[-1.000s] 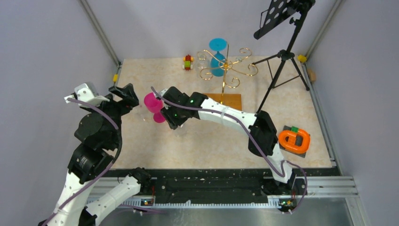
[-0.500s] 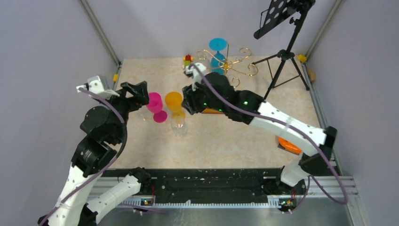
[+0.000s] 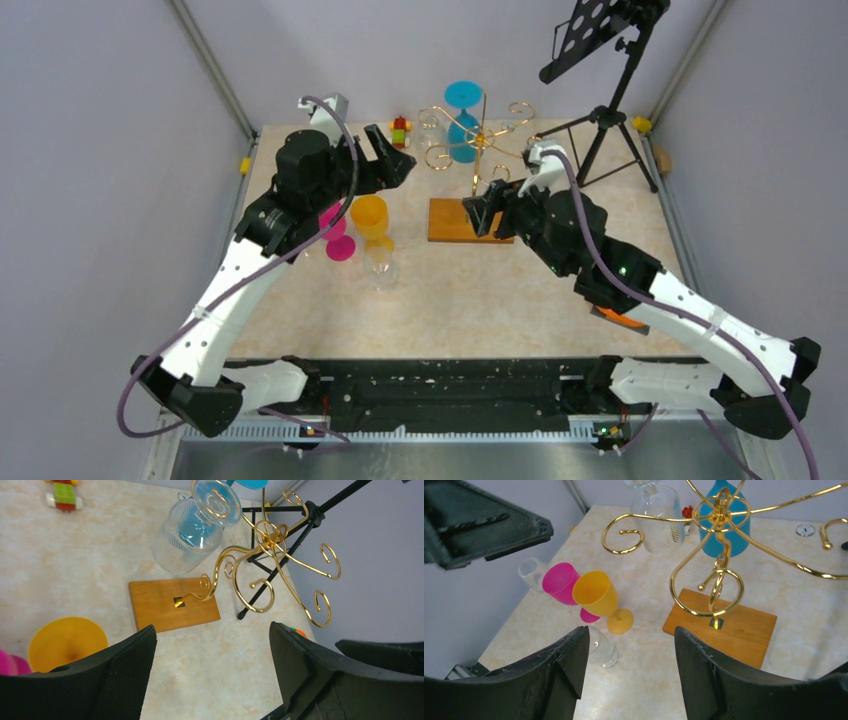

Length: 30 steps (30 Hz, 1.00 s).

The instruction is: Take the wine glass off the wine glass rack

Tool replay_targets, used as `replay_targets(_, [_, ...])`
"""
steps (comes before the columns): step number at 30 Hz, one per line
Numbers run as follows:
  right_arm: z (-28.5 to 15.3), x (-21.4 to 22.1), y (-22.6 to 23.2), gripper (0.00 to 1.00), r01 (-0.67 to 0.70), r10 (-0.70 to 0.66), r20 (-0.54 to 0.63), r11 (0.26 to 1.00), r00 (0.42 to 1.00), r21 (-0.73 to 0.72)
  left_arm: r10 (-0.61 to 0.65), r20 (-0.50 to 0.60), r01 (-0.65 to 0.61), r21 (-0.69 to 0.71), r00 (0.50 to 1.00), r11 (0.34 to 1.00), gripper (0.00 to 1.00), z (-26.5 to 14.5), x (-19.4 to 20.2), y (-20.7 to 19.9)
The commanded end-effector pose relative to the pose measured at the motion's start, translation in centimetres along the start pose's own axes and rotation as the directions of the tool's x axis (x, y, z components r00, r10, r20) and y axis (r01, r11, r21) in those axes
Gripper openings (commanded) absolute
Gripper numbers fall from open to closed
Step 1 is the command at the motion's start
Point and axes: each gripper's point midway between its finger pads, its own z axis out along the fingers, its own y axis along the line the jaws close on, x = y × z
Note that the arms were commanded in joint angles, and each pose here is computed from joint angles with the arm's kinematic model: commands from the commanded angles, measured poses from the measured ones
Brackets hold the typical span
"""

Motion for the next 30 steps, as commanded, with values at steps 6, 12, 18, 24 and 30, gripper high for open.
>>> replay_targets(6, [-3.7,-5.0,-1.5,0.54,-0.148,0.15,0.225,0.989,0.963,-0.022,-0.229,-0.074,0.241,0.327,0.971,0.914,0.85,4.0,-3.5,-2.8])
replay_targets(12, [-3.9,-4.3,-1.6,0.54,-0.157,0.159,0.208,0.987,0.965,-0.026,-0.292,-0.079,0.302,0.315,0.953,0.9,0.76,7.4,-4.7,-2.0])
replay_targets(18, [-4.1,-3.9,-1.8,0.54,-0.17,0.173,0.204,0.985,0.964,-0.031,-0.318,-0.027,0.312,0.299,0.948,0.902,0.74,10.0,-5.4,-0.9])
replay_targets(24, [-4.5,-3.9,-2.1,0.54,-0.175,0.177,0.21,0.984,0.962,-0.026,-0.346,-0.033,0.338,0.315,0.938,0.887,0.6,11.5,-5.7,-1.0])
replay_targets(30, [-4.7,-3.8,-2.2,0.54,-0.181,0.181,0.212,0.983,0.96,-0.023,-0.363,-0.039,0.358,0.301,0.931,0.884,0.42,12.3,-5.4,-0.6])
